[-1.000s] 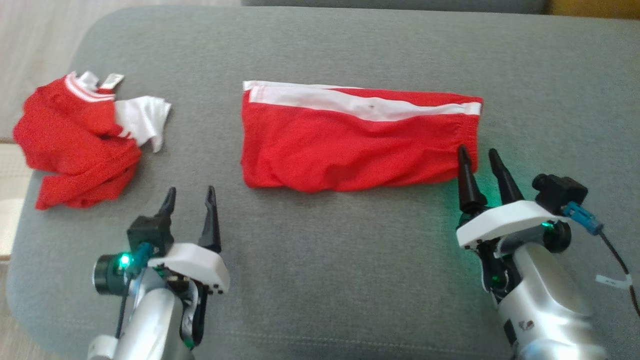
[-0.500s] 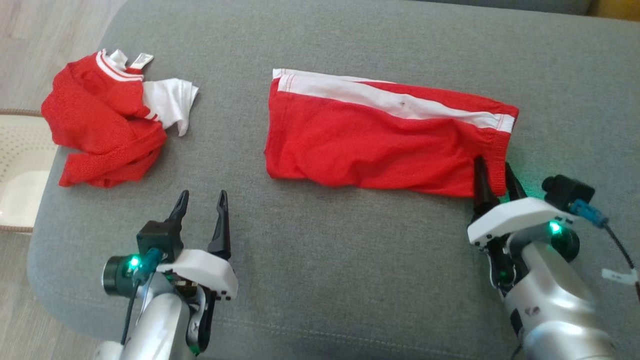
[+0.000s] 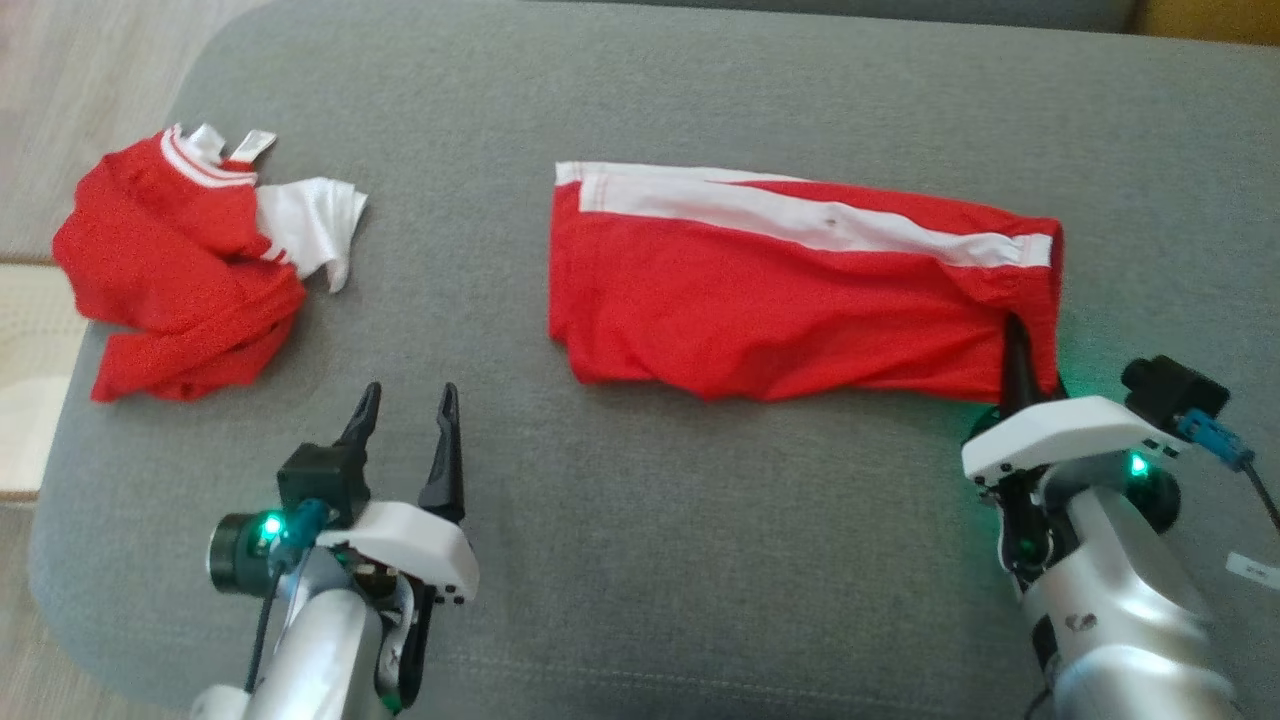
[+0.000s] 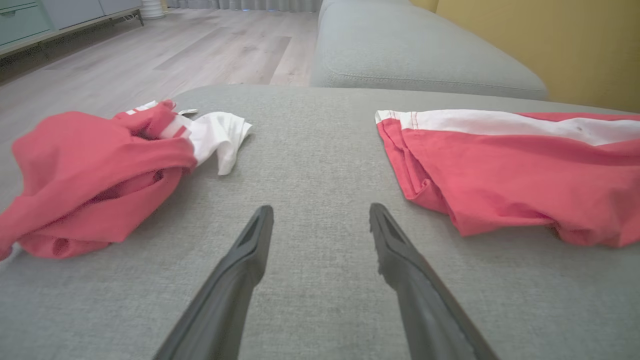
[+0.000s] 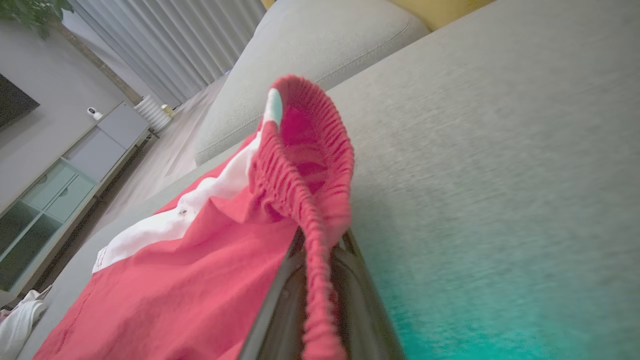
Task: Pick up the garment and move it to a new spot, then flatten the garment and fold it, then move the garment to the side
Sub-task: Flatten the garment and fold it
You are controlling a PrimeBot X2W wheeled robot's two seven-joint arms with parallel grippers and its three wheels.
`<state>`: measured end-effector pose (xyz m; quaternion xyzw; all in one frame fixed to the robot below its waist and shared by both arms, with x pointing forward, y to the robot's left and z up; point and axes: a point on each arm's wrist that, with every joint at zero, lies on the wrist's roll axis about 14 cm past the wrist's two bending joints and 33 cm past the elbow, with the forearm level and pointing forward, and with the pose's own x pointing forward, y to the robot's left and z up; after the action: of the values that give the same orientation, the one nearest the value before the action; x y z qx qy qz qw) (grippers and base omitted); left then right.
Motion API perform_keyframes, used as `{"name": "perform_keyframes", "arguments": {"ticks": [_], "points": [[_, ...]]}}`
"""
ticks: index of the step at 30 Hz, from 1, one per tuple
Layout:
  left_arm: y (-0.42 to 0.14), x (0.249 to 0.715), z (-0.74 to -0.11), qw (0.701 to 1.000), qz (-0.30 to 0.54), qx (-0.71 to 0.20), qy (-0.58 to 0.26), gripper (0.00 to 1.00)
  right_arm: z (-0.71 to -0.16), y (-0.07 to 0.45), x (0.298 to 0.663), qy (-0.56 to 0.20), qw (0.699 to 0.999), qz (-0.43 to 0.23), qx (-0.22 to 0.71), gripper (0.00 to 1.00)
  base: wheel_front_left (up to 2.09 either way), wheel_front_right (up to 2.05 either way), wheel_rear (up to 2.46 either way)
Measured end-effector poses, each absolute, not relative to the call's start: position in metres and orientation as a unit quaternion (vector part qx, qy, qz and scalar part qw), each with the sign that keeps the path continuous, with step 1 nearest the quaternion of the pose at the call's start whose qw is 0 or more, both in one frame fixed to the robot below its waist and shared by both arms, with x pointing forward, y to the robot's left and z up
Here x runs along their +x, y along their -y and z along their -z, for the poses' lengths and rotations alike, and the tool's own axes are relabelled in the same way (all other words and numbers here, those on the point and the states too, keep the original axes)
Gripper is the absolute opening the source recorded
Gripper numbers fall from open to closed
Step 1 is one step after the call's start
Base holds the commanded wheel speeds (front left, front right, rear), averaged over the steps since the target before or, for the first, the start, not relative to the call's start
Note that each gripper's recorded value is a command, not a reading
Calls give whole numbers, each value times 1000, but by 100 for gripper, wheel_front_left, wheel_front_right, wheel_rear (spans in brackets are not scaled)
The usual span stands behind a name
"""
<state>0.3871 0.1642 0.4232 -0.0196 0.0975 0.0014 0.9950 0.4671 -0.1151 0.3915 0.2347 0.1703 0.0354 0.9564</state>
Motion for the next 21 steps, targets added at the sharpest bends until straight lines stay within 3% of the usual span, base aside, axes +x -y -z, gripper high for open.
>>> {"name": "perform_keyframes", "arguments": {"ticks": [4,9,21], "points": [[-147,387,-424,995,23,-26,-96,100,-402,132,463,-149,964,-24,217,0,0,0,0],[-129,380,-422,993,43,-36,-103,100,-425,117,467,-119,970,-64,200,0,0,0,0],[-134,363,-430,994,28,-42,-94,100,-471,-10,467,-93,942,-257,194,0,0,0,0]]}}
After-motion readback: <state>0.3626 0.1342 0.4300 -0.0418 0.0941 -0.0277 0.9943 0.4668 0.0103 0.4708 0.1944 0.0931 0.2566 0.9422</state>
